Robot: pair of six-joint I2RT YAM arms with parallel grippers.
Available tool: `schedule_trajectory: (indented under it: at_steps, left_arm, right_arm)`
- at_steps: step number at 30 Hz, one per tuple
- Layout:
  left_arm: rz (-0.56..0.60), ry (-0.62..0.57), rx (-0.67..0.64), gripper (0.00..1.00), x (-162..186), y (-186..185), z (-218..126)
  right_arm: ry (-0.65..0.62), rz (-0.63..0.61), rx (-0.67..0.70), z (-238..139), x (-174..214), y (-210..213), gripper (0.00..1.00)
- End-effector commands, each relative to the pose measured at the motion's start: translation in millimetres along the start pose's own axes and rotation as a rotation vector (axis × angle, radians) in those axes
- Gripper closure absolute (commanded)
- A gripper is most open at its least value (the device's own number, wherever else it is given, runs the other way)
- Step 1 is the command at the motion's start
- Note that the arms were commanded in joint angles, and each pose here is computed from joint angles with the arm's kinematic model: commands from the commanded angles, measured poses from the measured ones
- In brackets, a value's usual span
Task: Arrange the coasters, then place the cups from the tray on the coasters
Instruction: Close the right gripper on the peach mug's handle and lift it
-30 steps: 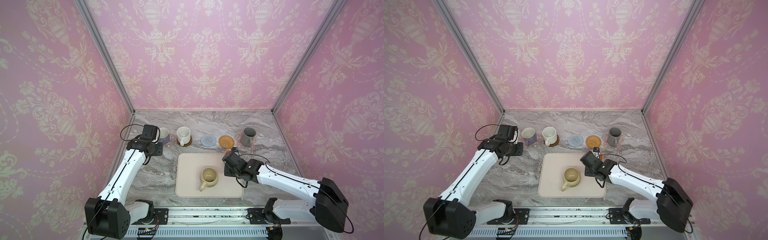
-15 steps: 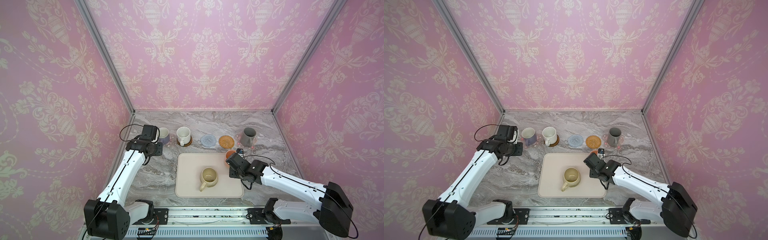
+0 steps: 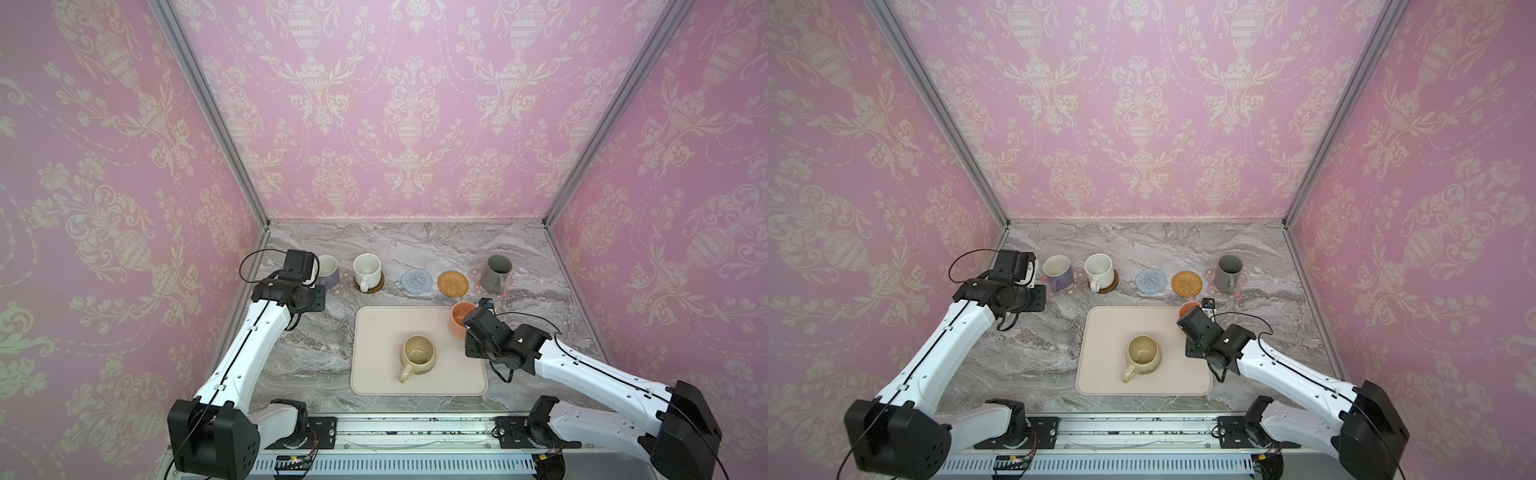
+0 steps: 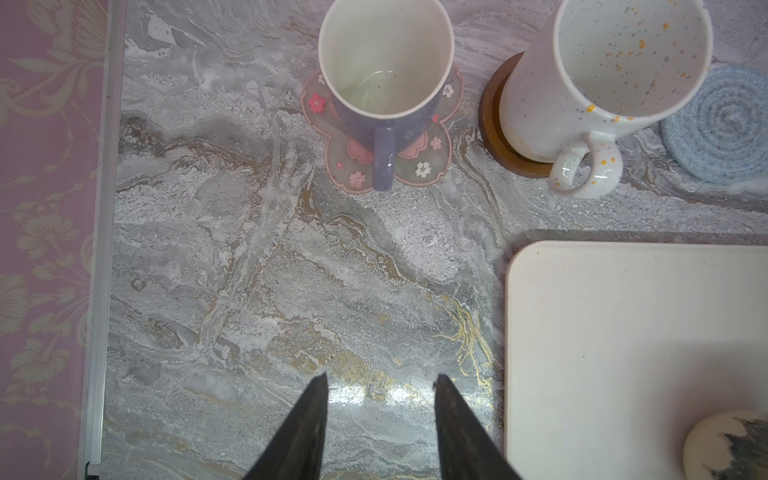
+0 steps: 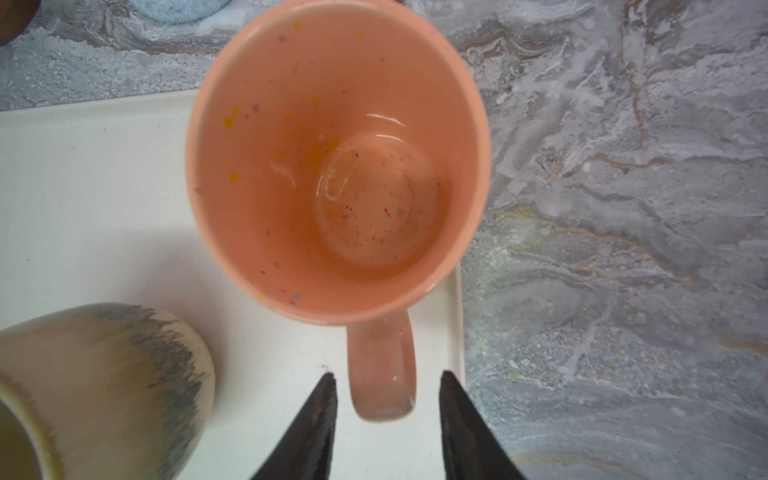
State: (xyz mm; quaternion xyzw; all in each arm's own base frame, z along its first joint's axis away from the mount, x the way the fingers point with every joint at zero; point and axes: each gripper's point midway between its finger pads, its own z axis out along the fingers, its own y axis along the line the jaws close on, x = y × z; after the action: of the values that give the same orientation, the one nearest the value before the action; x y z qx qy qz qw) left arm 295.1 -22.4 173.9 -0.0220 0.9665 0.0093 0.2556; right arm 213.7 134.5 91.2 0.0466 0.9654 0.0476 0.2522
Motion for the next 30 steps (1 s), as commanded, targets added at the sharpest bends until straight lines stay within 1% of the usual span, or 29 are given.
schedule_trajectory:
  at_steps: [1,10,15,23,30]
  left_arm:
    - [-0.004,0.019,0.018,0.55,8,-4,-6]
    - [-0.005,0.016,0.013,0.55,9,-2,-9]
    - [-0.015,0.033,0.024,0.54,12,-5,-4]
    - [-0.034,0.043,0.036,0.54,15,-8,5]
    - [-0.032,0.069,0.041,0.54,18,-12,11]
  right_arm:
    - [0.004,-0.035,-0.009,0,-4,5,0.57]
    - [0.044,-0.058,0.024,12,1,6,0.57]
    - [0.048,-0.062,0.026,17,1,7,0.56]
    - [0.066,-0.083,0.028,25,1,13,0.56]
    - [0.055,-0.083,0.036,26,-4,14,0.60]
